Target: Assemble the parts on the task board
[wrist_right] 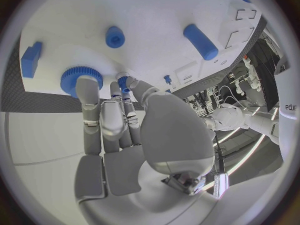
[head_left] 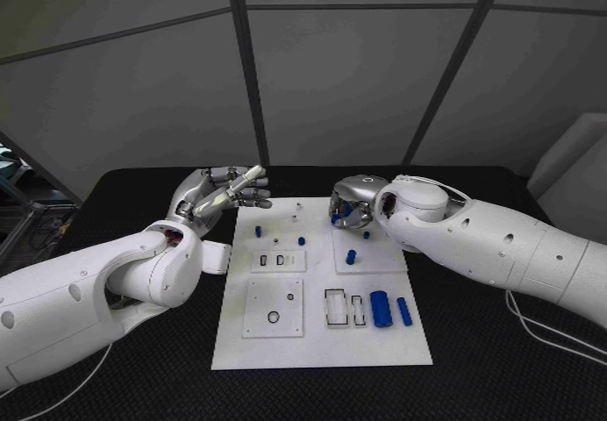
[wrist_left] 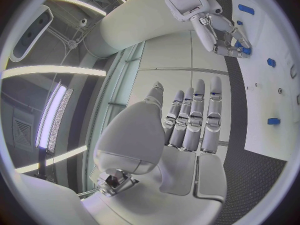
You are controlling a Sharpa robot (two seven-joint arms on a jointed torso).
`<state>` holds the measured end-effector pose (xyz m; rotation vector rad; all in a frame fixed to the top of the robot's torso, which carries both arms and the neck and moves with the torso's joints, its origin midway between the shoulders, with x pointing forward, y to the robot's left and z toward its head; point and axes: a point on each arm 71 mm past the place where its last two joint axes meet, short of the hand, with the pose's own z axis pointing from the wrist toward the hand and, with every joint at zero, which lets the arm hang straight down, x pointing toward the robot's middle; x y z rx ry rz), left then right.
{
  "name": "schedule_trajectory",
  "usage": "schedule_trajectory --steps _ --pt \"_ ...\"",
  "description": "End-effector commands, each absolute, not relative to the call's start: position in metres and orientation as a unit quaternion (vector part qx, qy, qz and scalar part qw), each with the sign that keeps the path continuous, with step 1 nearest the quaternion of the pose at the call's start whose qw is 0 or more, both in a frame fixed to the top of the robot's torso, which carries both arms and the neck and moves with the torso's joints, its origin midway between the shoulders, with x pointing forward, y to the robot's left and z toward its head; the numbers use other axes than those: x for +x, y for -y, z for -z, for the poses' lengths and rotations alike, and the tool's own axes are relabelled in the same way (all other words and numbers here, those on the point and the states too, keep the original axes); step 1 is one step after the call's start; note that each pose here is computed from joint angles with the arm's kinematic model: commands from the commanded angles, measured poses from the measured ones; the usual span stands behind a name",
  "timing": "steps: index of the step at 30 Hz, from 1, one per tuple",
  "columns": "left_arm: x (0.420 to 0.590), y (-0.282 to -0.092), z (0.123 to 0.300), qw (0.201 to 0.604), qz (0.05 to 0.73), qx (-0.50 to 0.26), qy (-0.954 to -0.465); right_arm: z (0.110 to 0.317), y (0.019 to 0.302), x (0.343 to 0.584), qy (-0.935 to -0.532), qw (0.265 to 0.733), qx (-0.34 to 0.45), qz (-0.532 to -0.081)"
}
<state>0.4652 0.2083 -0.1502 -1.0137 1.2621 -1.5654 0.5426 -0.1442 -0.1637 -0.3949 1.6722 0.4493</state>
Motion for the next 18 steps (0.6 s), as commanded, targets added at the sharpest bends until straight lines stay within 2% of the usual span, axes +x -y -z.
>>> schedule_trajectory --steps 1,11,18 --pt "0.465 -0.208 0.148 0.429 0.632 -0.400 -0.507 0.152 0.145 0.540 -0.691 0.671 -0.157 -0.216" --pt "0.467 -0.211 0.148 0.431 0.630 -0.401 -0.506 0.140 0.147 0.530 -0.669 0.690 -0.151 -0.231" --pt "0.468 -0.213 0.149 0.434 0.629 -0.402 -0.506 0.136 0.136 0.536 -0.656 0.702 -0.144 -0.237"
